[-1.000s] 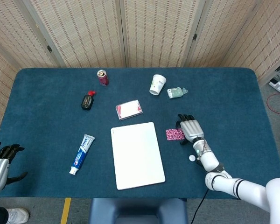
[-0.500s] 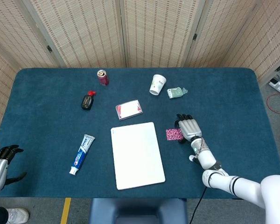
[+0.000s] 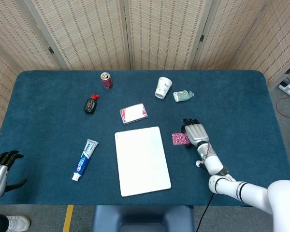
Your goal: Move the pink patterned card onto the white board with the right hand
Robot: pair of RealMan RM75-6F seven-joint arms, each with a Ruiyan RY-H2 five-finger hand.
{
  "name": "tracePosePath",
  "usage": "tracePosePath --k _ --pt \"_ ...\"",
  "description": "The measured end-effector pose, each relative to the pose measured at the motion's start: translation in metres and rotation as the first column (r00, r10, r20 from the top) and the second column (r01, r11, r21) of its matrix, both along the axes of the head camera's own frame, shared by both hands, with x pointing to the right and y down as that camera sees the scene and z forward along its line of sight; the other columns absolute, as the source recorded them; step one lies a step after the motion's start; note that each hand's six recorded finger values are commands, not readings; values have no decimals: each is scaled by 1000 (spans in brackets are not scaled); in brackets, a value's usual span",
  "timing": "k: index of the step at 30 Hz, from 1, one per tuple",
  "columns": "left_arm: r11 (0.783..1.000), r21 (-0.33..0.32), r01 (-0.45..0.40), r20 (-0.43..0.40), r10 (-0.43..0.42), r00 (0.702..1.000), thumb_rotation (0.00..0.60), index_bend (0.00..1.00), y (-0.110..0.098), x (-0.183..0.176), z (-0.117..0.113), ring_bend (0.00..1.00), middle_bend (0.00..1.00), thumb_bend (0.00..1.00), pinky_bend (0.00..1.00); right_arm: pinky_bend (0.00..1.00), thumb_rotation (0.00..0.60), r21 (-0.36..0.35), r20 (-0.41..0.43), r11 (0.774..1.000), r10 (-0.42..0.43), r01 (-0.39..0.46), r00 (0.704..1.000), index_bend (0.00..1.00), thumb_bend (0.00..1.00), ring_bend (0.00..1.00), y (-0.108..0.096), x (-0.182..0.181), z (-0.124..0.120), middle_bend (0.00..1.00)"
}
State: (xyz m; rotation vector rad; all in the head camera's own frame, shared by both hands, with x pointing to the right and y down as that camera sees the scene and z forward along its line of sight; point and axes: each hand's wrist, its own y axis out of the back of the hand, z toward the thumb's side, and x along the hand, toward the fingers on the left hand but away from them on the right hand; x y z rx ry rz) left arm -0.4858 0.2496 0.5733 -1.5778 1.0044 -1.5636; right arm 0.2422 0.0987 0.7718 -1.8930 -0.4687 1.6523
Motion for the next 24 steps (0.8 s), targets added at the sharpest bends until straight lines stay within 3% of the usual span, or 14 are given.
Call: tracePosePath --k 5,16,24 --pt "1000 -1 0 -3 0 1000 600 318 1 0 1 220 241 94 0 81 600 5 -4 1000 -5 5 1000 443 277 78 2 0 0 126" --pt "1000 0 4 -9 -4 1000 600 313 2 -2 0 220 241 94 0 81 600 32 39 999 -22 21 999 449 283 86 2 -9 -19 144" --pt "1000 0 7 -8 -7 1000 600 317 3 -3 -1 220 241 94 0 82 600 21 148 995 -100 98 984 449 283 87 18 -51 -43 146"
